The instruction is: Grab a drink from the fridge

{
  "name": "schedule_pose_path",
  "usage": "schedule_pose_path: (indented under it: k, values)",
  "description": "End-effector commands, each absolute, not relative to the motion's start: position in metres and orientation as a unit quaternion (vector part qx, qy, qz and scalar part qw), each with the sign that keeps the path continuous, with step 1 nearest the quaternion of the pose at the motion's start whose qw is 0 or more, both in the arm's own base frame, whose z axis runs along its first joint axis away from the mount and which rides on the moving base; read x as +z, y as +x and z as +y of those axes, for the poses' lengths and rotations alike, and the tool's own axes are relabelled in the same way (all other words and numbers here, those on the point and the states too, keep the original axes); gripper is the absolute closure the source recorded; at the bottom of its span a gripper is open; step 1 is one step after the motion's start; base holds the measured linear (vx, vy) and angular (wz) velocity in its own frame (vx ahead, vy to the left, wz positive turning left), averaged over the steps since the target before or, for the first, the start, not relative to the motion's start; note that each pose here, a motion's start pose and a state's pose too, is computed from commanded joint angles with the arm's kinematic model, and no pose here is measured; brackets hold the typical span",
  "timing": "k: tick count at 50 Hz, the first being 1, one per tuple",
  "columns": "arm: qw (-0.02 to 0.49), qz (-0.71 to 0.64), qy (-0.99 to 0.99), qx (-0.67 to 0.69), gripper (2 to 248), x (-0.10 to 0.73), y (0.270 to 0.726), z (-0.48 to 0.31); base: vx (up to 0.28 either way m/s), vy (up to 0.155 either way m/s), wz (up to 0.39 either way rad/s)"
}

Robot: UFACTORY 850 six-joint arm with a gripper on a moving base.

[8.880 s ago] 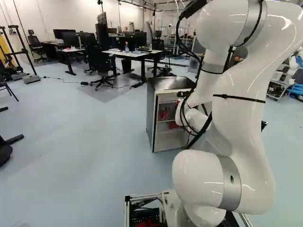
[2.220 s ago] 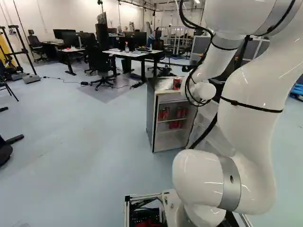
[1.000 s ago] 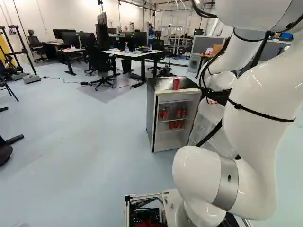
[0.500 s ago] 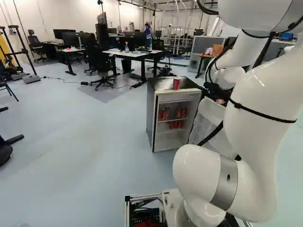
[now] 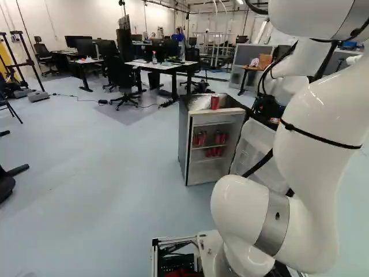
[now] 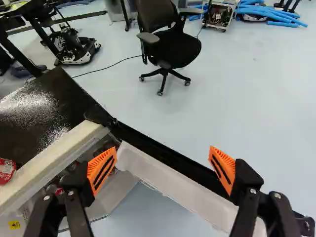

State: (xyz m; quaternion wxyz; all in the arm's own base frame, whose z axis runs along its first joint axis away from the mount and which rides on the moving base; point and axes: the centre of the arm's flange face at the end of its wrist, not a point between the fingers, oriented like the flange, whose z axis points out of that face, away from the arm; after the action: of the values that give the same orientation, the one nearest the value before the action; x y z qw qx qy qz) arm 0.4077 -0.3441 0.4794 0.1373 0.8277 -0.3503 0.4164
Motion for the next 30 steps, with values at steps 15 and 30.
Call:
schedule_pose_path:
  k: [15, 30]
  values:
    - [0.126, -0.386, 0.824, 0.396, 3, 0.490, 0.404, -0.364, 0.000, 0.000, 0.000]
    - [0.112, -0.419, 0.819, 0.376, 3, 0.502, 0.399, -0.384, 0.000, 0.000, 0.000]
